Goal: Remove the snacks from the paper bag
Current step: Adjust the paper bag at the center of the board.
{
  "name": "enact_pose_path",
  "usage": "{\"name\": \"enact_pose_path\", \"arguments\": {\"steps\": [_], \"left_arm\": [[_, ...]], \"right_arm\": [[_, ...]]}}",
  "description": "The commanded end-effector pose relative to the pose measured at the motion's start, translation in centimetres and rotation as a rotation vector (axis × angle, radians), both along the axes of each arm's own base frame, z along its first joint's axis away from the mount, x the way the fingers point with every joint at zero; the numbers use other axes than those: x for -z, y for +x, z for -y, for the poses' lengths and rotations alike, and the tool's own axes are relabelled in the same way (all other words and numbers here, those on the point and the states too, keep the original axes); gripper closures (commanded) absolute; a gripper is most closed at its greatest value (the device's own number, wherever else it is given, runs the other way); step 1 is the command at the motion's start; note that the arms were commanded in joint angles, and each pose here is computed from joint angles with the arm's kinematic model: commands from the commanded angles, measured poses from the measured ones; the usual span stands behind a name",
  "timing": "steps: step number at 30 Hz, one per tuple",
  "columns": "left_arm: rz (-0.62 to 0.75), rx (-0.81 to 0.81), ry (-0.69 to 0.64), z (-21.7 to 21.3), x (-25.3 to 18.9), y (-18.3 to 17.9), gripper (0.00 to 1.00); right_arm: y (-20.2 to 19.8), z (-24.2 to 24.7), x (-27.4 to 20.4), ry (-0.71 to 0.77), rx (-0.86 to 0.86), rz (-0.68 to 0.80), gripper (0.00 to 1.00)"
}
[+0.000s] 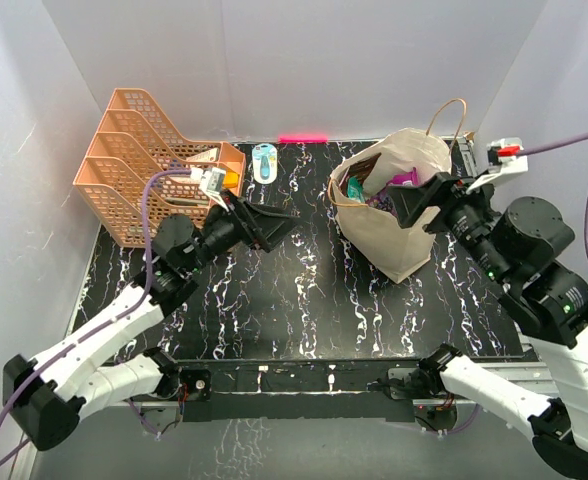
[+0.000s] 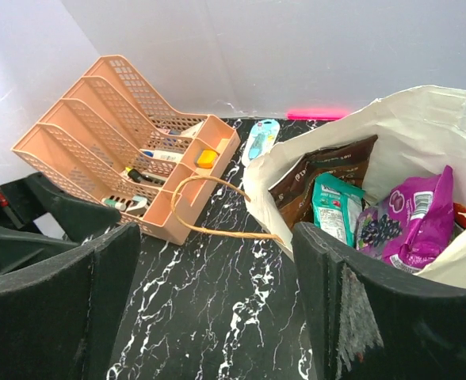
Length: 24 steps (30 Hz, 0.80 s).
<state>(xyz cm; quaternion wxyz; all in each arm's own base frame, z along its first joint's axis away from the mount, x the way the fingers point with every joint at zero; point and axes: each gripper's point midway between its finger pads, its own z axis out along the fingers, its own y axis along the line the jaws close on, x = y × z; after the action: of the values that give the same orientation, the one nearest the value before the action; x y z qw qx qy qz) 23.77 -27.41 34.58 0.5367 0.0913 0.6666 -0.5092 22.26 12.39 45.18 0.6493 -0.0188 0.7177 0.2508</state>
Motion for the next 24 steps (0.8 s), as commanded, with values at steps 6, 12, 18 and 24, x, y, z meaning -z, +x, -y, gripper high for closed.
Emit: {"name": "enact_pose_path", "arguments": {"steps": [6, 12, 18, 24], "left_arm": [[-0.201, 0.455, -0.399, 6.3, -4.8, -3.1, 0.03], [-0.188, 0.375, -0.406, 8.0, -3.5, -1.4, 0.08], [-0.188, 0.264, -0.308, 10.3, -2.3, 1.1, 0.16], [-0.184, 0.147, -0.241, 10.6, -2.2, 3.8, 0.14]], "right_arm": [[-2.8, 1.4, -2.0, 0.125, -0.006, 0.064, 0.13], [-4.5, 2.8, -2.7, 0.176, 0.005, 0.120, 0.11], [-4.5, 2.4, -2.9, 0.159, -0.015, 0.140, 0.02], [-4.6, 2.1, -2.4, 0.194, -0.030, 0.136, 0.02]]}}
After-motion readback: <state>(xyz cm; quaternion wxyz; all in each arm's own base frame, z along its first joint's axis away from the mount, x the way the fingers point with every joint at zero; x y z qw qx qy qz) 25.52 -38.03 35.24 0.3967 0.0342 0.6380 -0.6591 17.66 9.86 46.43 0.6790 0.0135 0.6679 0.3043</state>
